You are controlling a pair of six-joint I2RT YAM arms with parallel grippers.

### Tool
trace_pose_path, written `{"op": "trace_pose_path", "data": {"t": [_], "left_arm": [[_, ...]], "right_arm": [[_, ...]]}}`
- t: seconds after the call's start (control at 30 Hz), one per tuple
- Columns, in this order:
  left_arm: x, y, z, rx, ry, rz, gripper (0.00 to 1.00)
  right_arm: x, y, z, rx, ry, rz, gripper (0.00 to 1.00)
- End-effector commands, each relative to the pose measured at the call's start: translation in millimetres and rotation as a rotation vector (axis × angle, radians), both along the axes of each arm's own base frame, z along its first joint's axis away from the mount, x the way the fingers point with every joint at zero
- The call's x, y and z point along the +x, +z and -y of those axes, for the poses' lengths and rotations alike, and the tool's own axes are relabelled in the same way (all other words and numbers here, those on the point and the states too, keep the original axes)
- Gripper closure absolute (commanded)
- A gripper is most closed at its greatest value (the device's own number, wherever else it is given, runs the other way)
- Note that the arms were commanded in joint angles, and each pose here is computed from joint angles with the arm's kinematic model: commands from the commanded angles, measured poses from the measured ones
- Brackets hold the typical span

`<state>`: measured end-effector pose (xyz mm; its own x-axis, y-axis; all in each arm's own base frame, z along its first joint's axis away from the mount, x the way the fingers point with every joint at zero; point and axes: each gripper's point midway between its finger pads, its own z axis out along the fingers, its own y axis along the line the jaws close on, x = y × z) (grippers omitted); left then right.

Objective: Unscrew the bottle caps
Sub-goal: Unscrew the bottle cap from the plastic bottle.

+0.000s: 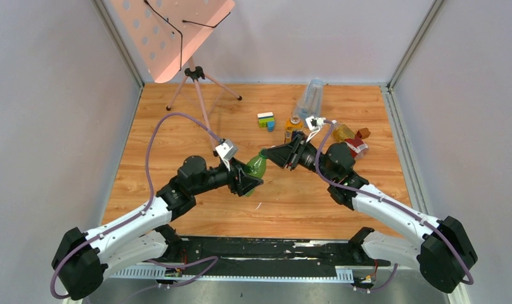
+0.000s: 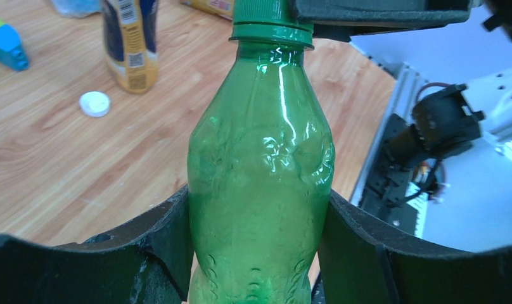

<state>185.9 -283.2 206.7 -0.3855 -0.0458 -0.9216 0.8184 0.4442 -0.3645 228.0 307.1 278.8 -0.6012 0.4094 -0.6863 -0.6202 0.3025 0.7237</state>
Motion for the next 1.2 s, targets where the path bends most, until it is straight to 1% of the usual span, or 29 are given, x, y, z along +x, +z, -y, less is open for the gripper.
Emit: {"op": "trace_pose_path", "data": {"t": [0.0, 0.13, 0.33, 0.4, 0.43, 0.47, 0.5, 0.53, 0.57, 0.6, 0.63, 0.67, 0.77, 0.87, 0.97, 1.07, 1.17], "left_arm": [[-24.9, 65.7, 17.2, -0.221, -0.185, 0.104, 1.00], [-35.6, 72.2, 16.9, -0.252, -0.257, 0.124, 1.00], [-57.4, 79.0, 16.9, -0.279, -0.391, 0.154, 1.00], [-59.4, 76.5, 15.8, -0.269, -0.397, 0.154, 1.00], [-56.4, 72.6, 14.7, -0.251, -0.373, 0.136, 1.00], [-48.6, 69.7, 13.9, -0.233, -0.330, 0.146, 1.00], [-45.7, 62.2, 12.2, -0.195, -0.305, 0.114, 1.00], [-35.6, 58.3, 10.2, -0.163, -0.252, 0.132, 1.00], [-32.2, 48.3, 7.0, -0.114, -0.223, 0.097, 1.00], [-24.5, 38.2, 2.3, -0.066, -0.171, 0.085, 1.00], [-20.1, 38.4, 0.1, -0.048, -0.147, 0.097, 1.00], [-14.7, 31.6, -3.9, -0.019, -0.104, 0.080, 1.00], [-5.2, 27.2, -9.1, 0.023, -0.042, 0.088, 1.00], [-0.2, 20.5, -8.3, 0.073, 0.018, 0.097, 1.00], [-1.4, 21.8, -0.4, 0.106, 0.033, 0.130, 1.00], [4.2, 17.8, 2.1, 0.142, 0.066, 0.138, 1.00], [7.5, 18.7, 3.0, 0.158, 0.086, 0.152, 1.00]], "right_arm": [[-57.7, 30.2, -7.3, 0.062, 0.264, 0.209, 1.00], [-73.4, 36.2, -3.8, 0.081, 0.353, 0.280, 1.00], [-87.2, 35.8, 2.5, 0.079, 0.450, 0.321, 1.00], [-80.4, 35.0, 4.9, 0.072, 0.411, 0.296, 1.00], [-69.6, 35.5, 6.3, 0.065, 0.343, 0.265, 1.00], [-58.7, 32.1, 7.5, 0.038, 0.280, 0.216, 0.97], [-48.4, 30.2, 10.2, 0.011, 0.215, 0.193, 0.84], [-41.1, 27.1, 13.4, -0.010, 0.164, 0.165, 0.68], [-34.7, 27.0, 17.5, -0.021, 0.114, 0.145, 0.55], [-30.7, 25.2, 21.2, -0.030, 0.077, 0.128, 0.48], [-28.8, 25.7, 24.6, -0.030, 0.051, 0.123, 0.42], [-25.5, 25.6, 27.7, -0.031, 0.021, 0.107, 0.38], [-22.5, 28.5, 30.2, -0.042, -0.003, 0.096, 0.35], [-11.7, 26.2, 30.5, -0.052, -0.051, 0.023, 0.35], [-4.0, 24.6, 29.5, -0.027, -0.082, -0.040, 0.35], [-3.4, 30.8, 25.0, 0.020, -0.076, -0.044, 0.34], [3.7, 29.3, 19.7, 0.010, -0.087, -0.080, 0.34]]}}
